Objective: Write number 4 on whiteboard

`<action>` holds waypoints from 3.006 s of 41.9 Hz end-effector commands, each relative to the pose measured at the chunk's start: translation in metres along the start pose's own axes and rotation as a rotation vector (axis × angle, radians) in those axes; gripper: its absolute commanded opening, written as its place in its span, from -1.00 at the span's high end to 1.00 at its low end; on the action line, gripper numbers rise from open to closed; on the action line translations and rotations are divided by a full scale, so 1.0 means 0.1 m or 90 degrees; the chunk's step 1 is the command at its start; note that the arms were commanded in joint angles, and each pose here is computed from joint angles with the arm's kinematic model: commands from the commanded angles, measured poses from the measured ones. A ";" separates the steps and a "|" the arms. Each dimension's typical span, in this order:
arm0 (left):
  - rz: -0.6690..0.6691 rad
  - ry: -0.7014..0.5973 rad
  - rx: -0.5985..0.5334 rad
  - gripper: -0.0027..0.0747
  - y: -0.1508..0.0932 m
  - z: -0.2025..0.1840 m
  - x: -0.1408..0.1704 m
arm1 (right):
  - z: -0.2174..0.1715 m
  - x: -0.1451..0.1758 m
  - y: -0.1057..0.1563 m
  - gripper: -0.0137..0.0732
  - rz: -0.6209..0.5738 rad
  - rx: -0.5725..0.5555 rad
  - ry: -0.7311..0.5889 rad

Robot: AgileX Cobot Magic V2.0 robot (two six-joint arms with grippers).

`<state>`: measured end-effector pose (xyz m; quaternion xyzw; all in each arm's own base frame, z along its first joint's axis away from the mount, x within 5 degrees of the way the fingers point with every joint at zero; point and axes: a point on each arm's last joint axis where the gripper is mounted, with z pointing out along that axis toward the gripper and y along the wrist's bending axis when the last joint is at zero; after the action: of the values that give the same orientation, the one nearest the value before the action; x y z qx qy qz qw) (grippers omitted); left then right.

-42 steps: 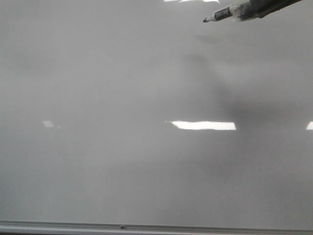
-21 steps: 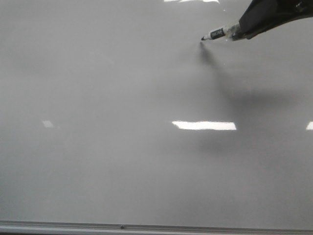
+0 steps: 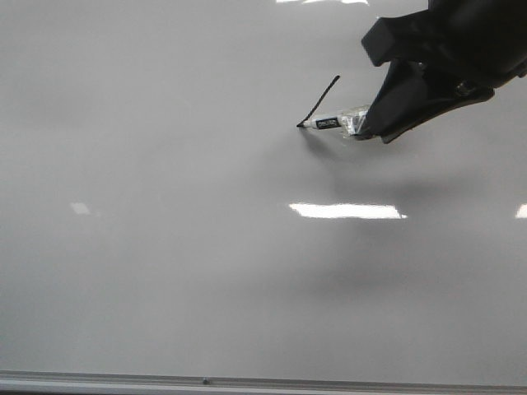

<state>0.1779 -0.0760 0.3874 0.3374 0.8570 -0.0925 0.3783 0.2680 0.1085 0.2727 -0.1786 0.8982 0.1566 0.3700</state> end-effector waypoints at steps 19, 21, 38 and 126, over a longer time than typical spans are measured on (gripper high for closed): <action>-0.011 -0.061 -0.014 -0.31 0.00 -0.11 -0.10 | -0.60 -0.15 -0.19 0.80 -0.008 0.055 -0.081; -0.011 -0.061 -0.014 -0.31 0.00 -0.11 -0.10 | -0.67 -0.17 -0.13 0.80 -0.020 0.048 -0.094; -0.011 -0.074 -0.021 -0.31 0.01 -0.11 -0.12 | -0.62 -0.27 -0.14 0.80 -0.027 0.074 -0.159; 0.409 -0.084 0.374 -0.45 -1.69 0.66 -0.92 | -1.66 0.21 0.64 0.80 -0.414 -0.215 -0.022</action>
<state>0.1583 -0.2802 0.3657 0.6868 0.6351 -0.2084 0.2856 0.1263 0.0907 0.3646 -0.5179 0.7640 0.1741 0.3433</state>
